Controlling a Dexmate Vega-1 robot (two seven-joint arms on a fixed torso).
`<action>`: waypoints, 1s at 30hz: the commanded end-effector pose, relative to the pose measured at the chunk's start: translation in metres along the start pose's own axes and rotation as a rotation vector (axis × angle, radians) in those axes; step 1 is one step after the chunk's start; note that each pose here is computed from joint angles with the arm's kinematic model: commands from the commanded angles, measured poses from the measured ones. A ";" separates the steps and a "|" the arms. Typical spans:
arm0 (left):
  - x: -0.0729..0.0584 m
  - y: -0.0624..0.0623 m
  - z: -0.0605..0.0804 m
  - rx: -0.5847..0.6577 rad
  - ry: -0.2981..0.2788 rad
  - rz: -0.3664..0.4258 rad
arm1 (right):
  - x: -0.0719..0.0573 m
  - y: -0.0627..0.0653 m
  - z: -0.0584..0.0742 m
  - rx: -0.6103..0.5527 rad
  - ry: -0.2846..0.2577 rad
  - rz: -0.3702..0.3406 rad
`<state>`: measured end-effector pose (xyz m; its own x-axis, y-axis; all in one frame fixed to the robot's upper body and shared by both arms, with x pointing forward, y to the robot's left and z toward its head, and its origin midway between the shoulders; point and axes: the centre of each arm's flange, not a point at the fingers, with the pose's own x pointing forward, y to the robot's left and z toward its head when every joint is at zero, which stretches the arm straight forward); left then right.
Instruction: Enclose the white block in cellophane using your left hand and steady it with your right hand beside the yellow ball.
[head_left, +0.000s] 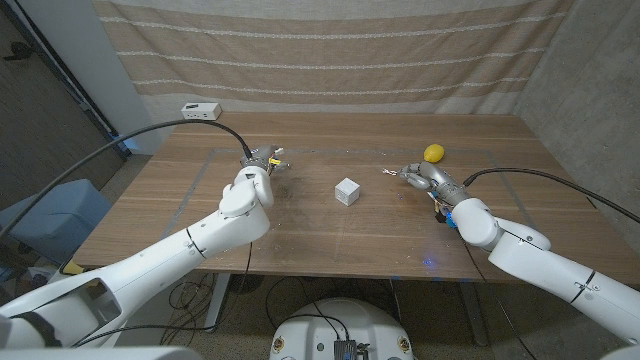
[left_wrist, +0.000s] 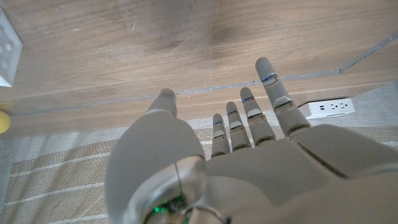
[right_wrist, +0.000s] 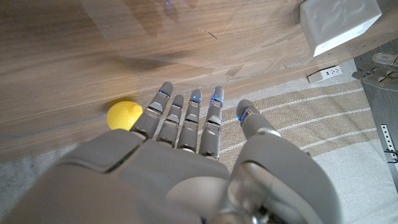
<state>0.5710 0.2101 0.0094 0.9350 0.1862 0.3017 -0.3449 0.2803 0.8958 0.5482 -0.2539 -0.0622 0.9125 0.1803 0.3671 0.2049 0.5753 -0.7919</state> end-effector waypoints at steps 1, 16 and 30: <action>0.000 -0.014 -0.013 -0.083 0.123 -0.133 | 0.002 0.001 0.001 -0.027 0.003 0.012; 0.010 -0.033 -0.024 -0.398 0.047 -0.225 | 0.007 -0.001 0.001 -0.023 0.005 0.011; 0.026 -0.054 -0.028 -0.686 -0.033 -0.436 | 0.017 -0.003 0.003 -0.020 0.005 0.011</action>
<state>0.5972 0.2274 -0.0245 0.9946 0.0921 0.0485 -0.0984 0.6803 0.7263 0.5559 -0.2522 -0.0562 0.9155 0.1822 0.3587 0.2048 0.5563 -0.8053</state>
